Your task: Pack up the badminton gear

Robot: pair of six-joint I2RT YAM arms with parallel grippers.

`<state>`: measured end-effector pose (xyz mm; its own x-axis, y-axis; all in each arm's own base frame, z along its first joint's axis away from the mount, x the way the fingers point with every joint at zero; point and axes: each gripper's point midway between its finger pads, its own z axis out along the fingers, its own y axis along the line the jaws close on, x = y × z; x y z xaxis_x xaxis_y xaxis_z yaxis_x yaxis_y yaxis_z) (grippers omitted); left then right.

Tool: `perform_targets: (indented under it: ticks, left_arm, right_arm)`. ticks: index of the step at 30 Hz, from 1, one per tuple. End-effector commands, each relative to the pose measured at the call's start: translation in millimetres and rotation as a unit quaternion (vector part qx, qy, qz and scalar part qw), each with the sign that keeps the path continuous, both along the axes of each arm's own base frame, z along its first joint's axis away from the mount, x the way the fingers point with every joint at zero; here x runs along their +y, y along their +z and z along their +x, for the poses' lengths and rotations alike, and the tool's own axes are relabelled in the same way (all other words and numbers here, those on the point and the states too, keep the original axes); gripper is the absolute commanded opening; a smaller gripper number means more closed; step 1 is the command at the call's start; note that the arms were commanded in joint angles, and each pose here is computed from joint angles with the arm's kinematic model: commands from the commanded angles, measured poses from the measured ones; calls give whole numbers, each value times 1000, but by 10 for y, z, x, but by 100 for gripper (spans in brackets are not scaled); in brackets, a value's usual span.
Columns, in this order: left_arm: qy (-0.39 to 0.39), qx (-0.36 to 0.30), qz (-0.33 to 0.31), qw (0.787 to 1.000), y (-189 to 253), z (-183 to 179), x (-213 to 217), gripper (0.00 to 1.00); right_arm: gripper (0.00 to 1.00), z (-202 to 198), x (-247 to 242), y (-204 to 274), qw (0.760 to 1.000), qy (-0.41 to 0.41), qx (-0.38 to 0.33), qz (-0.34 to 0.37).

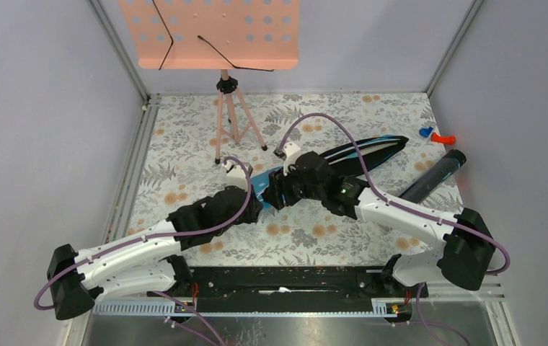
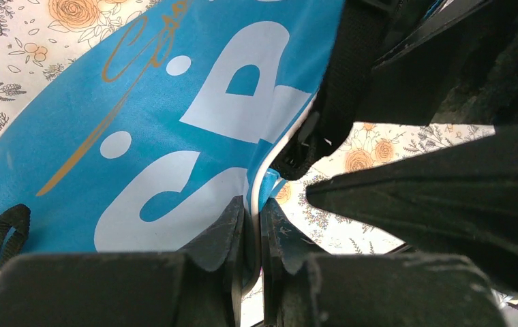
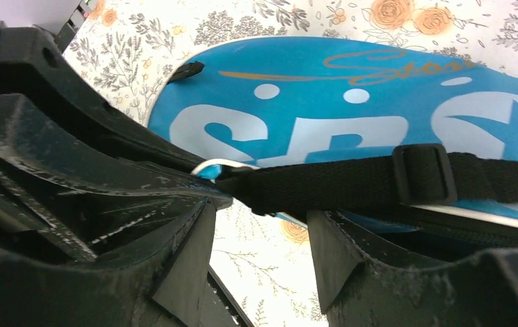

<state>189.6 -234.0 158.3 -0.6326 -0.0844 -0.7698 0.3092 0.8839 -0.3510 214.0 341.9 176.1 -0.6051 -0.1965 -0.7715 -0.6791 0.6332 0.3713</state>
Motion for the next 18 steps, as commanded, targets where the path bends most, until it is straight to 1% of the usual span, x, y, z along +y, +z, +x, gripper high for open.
perform_targets:
  ticks: [1, 6, 15, 18]
  left_arm:
    - [-1, -21, -64, 998, 338, 65, -193, 0]
    - [-2, -21, -66, 998, 338, 55, -186, 0]
    - [-1, -25, -64, 998, 365, 63, -176, 0]
    - [-7, -26, -72, 997, 395, 48, -193, 0]
  right_arm:
    - [58, 5, 176, 268, 999, 6, -28, 20]
    - [54, 35, 155, 231, 999, -11, -42, -4]
    - [53, -32, 115, 71, 997, 2, -57, -61]
    - [52, -16, 61, 39, 995, -6, -65, -75]
